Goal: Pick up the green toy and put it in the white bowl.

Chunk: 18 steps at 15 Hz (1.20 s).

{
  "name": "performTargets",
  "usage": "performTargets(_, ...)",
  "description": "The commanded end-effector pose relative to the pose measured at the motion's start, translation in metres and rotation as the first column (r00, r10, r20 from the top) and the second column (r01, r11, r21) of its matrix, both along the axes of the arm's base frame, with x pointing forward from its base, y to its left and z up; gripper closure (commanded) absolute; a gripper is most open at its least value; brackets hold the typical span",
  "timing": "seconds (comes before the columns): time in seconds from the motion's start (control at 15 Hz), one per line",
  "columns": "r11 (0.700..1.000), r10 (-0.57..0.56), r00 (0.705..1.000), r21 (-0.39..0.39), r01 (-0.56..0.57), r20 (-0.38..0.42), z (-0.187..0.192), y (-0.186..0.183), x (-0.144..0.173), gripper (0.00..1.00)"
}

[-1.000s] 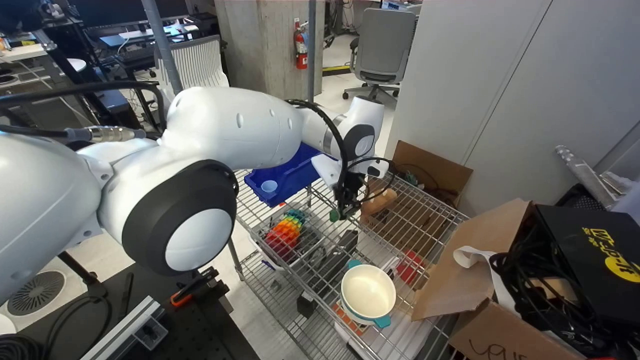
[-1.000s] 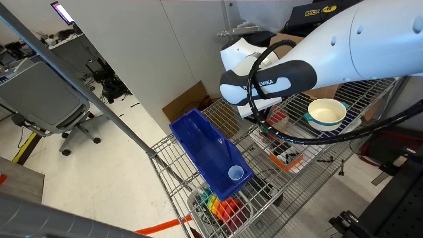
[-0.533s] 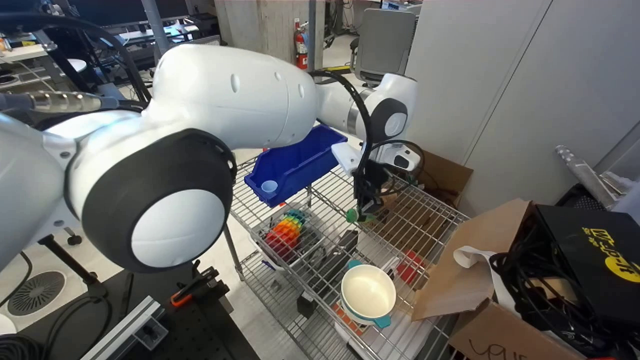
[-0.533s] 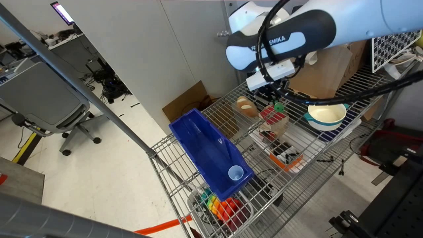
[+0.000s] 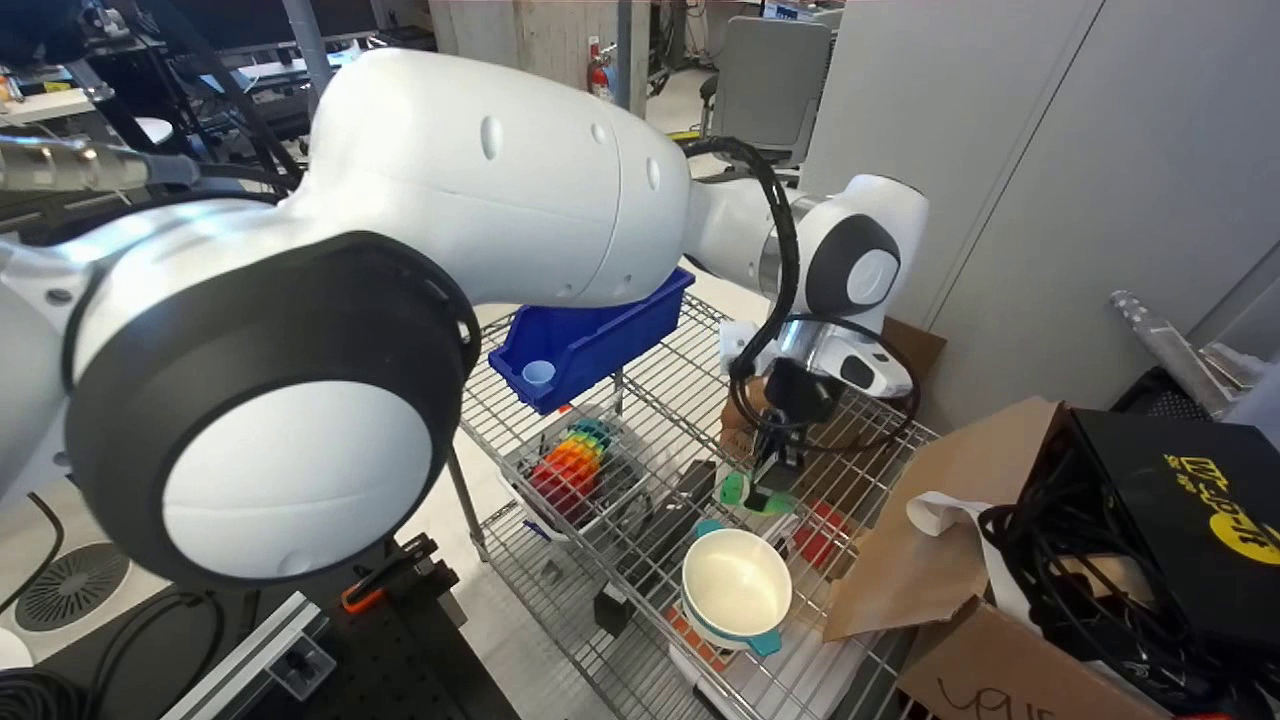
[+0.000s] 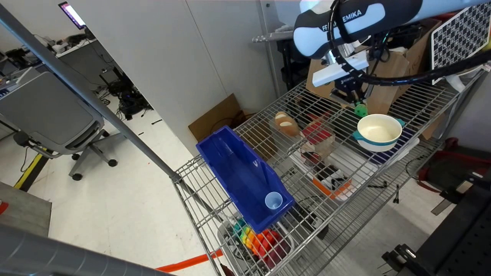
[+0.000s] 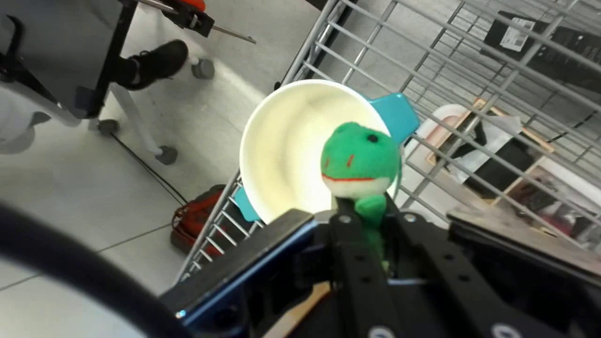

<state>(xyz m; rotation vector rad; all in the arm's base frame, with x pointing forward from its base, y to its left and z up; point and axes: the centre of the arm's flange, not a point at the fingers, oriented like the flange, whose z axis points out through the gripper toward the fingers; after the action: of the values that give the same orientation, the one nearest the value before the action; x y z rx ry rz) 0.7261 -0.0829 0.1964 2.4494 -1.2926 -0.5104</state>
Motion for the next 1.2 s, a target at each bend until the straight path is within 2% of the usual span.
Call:
performTargets(0.0,0.983,-0.175,0.983,-0.071,0.170,-0.063,-0.030,-0.020,-0.010,0.97)
performTargets(0.2,0.946,-0.314,0.942,-0.127,0.299,-0.117,-0.058,-0.034,-0.015,0.97)
performTargets(0.4,0.888,-0.444,0.881,-0.213,0.408,-0.162,-0.089,-0.051,-0.026,0.97)
performTargets(0.47,0.878,-0.462,0.870,-0.222,0.424,-0.169,-0.095,-0.053,-0.028,0.97)
performTargets(0.6,0.885,-0.454,0.874,-0.200,0.420,-0.175,-0.100,-0.052,-0.030,0.97)
performTargets(0.67,0.895,-0.435,0.884,-0.185,0.405,-0.171,-0.099,-0.048,-0.030,0.63)
performTargets(0.73,0.900,-0.428,0.888,-0.169,0.401,-0.170,-0.099,-0.046,-0.029,0.62)
performTargets(1.0,0.924,-0.377,0.914,-0.126,0.360,-0.154,-0.081,-0.027,-0.029,0.34)
performTargets(1.13,0.933,-0.350,0.927,-0.136,0.333,-0.132,-0.065,-0.017,-0.033,0.19)
